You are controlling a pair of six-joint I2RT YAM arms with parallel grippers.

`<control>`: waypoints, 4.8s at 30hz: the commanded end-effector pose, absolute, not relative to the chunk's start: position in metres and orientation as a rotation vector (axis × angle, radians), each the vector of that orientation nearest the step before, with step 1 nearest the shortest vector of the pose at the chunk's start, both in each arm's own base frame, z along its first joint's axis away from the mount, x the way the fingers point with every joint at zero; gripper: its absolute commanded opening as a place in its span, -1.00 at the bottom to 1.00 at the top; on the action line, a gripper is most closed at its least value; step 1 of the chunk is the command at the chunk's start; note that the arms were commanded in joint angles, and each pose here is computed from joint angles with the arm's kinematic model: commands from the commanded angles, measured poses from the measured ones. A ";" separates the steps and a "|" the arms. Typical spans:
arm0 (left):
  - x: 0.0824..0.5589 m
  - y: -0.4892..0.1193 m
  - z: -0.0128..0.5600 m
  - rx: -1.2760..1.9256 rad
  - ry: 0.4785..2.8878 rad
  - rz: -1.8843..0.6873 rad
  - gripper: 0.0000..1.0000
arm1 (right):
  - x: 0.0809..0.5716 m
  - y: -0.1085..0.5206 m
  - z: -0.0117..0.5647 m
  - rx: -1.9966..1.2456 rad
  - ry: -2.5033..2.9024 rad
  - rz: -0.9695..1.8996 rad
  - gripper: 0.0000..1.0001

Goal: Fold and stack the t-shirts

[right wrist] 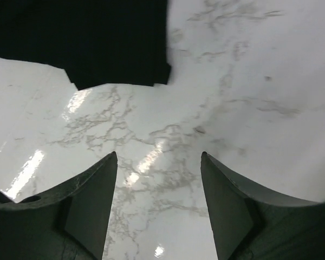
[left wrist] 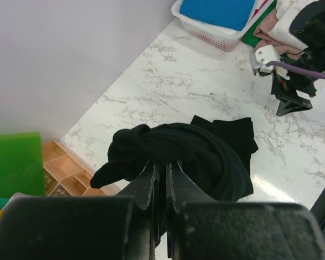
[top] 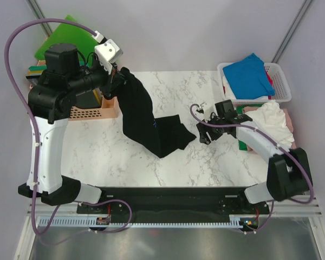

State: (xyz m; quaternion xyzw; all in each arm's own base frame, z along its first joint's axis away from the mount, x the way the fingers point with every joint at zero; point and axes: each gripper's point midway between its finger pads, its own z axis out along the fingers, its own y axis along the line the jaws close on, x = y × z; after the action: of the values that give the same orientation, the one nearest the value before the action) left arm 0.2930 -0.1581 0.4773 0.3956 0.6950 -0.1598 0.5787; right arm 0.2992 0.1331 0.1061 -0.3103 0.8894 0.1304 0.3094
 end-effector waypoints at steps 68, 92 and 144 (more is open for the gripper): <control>0.320 -0.132 0.400 0.932 1.717 -0.210 -0.96 | 0.293 0.045 0.486 -0.460 1.522 -0.245 -1.00; 0.285 -0.024 0.474 0.478 1.469 0.222 -0.96 | 0.236 -0.042 0.498 -0.148 1.534 -0.580 -1.00; 0.357 -0.090 0.199 0.709 2.098 -0.297 -0.95 | 0.431 -0.140 0.188 -0.006 2.288 -0.673 0.61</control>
State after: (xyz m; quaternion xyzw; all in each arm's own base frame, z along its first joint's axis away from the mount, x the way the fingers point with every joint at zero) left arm 0.3476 -0.0841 0.1855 0.2846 0.8605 -0.1084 0.4084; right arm 0.4527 -0.1347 0.1616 0.0092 0.8816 -0.2850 0.3762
